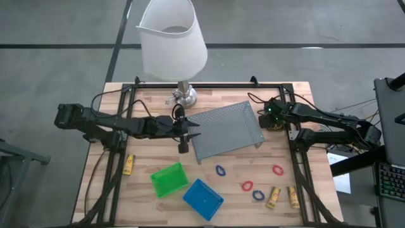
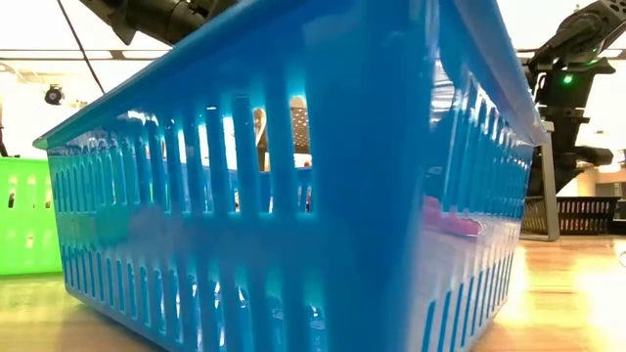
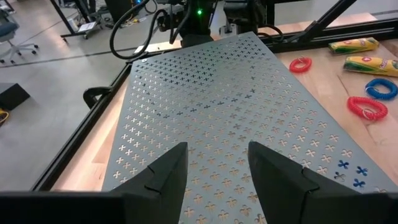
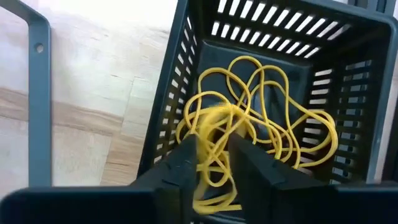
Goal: Pick & Place Office Desk Supplies
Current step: Put the yellow rubber band into the black basket, then put the crayon box into the blue basket
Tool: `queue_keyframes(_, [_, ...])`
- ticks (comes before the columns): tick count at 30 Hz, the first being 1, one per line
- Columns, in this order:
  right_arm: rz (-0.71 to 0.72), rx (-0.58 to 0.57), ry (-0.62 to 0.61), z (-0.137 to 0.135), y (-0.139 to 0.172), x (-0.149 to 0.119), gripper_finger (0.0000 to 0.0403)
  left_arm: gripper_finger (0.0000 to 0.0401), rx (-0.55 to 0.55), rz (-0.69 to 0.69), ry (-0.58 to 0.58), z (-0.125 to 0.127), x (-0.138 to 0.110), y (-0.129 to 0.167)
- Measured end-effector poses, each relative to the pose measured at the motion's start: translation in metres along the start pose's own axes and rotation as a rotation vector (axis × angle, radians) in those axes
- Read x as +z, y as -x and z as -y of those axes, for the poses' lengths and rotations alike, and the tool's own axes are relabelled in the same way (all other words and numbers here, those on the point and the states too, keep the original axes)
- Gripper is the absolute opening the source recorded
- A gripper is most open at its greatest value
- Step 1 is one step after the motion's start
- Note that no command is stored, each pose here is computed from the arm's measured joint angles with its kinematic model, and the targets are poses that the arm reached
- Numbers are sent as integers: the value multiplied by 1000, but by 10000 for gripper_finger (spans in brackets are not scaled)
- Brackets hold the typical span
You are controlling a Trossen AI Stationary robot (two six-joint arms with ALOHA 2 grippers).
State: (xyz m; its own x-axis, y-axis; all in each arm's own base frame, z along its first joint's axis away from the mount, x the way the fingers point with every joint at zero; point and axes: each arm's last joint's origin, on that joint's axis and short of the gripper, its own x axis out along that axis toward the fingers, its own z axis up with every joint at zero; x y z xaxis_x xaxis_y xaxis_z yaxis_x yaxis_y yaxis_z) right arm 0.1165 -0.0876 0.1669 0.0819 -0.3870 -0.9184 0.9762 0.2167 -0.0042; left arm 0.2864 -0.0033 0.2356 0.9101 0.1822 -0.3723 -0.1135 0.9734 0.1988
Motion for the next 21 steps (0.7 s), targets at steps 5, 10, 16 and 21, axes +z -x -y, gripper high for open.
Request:
queue_keyframes(5, [1,1,-5,0,0,0,145,174,0,-1,0,0,0,0])
queue_keyframes(10, [5,5,-14,0,1,0,169,174,0,-1,0,0,0,0])
queue_keyframes(16, [35,23,-26,2,8,2,178,173,-1,-3,-1,0,0,0])
queue_keyframes(21, [122,41,-58,3,28,10,178,174,-1,-3,-1,0,0,0])
